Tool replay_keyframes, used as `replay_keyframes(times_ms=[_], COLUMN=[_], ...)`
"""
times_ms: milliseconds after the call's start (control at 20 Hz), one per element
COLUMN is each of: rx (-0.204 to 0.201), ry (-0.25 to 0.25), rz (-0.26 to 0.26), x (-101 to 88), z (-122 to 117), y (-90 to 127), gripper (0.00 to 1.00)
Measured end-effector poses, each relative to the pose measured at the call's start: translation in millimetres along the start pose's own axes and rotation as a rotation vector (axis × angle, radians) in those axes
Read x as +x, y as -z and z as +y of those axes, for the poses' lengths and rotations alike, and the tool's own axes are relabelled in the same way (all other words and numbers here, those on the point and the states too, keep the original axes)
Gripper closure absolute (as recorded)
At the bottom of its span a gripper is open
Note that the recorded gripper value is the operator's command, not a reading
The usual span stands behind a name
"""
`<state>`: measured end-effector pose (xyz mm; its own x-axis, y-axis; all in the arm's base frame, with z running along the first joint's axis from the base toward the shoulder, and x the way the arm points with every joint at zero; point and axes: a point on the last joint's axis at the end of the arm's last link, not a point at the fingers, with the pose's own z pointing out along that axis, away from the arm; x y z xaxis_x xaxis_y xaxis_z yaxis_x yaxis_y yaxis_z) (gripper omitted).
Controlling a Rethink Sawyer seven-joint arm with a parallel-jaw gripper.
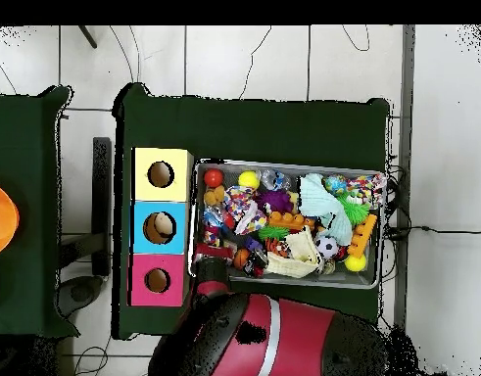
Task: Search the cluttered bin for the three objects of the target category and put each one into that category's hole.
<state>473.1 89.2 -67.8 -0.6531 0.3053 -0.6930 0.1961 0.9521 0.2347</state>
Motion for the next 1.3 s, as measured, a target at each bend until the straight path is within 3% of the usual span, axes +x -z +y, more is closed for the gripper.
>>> replay_keyframes(times_ms=[1300], rx=[-0.031], ry=[0.015], rz=[-0.112], x=[10.7], z=[-2], y=[-1], gripper=[0.0])
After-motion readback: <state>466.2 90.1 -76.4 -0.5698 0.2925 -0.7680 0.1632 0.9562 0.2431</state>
